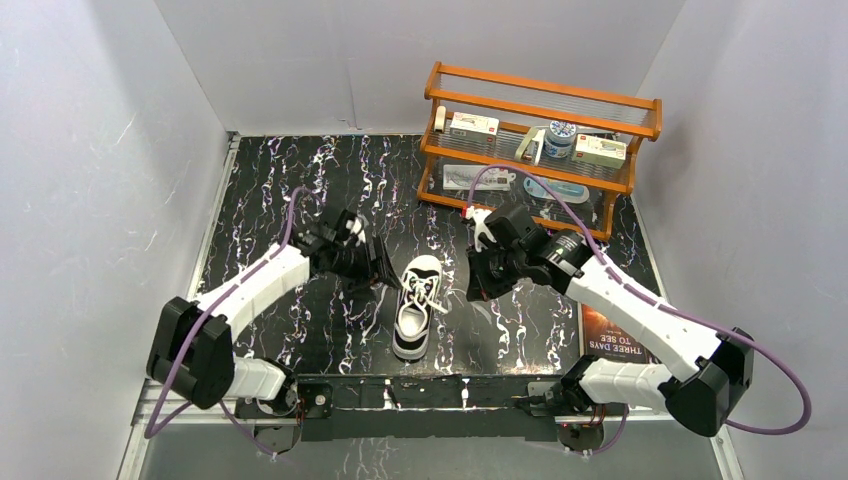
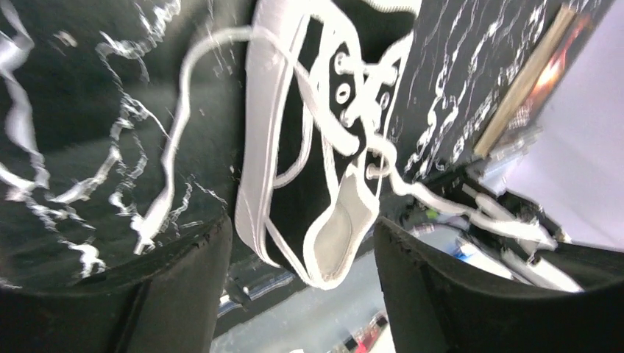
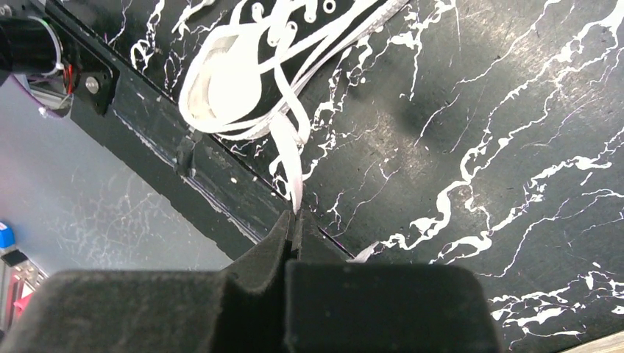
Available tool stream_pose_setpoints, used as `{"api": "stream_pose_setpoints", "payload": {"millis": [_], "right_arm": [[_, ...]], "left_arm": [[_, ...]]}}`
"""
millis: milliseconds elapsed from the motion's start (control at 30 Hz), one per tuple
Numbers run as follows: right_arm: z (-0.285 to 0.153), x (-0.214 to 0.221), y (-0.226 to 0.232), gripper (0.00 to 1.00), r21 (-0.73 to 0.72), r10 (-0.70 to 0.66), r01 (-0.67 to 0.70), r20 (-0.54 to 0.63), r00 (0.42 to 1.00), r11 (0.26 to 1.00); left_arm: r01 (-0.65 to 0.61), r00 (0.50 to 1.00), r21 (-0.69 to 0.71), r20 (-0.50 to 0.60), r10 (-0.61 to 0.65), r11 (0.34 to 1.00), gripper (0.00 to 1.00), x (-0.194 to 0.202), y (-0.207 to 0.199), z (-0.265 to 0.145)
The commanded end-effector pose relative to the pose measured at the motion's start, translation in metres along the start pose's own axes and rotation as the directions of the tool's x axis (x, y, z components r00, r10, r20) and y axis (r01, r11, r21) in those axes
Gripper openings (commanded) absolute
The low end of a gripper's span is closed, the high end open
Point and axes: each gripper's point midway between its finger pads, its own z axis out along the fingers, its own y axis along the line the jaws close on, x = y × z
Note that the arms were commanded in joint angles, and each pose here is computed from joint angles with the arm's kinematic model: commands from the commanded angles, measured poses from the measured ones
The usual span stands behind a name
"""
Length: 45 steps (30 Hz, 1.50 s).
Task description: Tie the shoes
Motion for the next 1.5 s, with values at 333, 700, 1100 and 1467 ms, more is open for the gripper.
{"api": "stream_pose_setpoints", "payload": {"millis": [333, 700, 1100, 1467], "right_arm": [[-0.002, -0.046, -0.004, 0.0, 0.085, 0.021, -0.028, 0.085, 0.996, 0.996], [-0.004, -0.046, -0.028, 0.0, 0.151, -0.037, 0.028, 0.06, 0.998, 0.988], [-0.012, -0.058, -0.022, 0.0, 0.102, -0.095, 0.09, 0.041, 0.995, 0.991], [-0.01, -0.06, -0.015, 0.0, 0.061, -0.083, 0.08, 0.048, 0.995, 0.995]], "left_arm": [[0.066, 0.991, 0.397, -0.129, -0.015, 0.915, 0.71, 0.065, -0.07, 0.032], [-0.001, 1.0, 0.258, -0.021, 0.007, 0.966, 0.89, 0.039, -0.041, -0.007], [-0.287, 0.958, -0.079, -0.012, 0.287, 0.955, 0.69, -0.037, 0.041, 0.018], [-0.521, 0.85, 0.016, 0.103, 0.517, 0.853, 0.35, -0.038, 0.031, 0.083]]}}
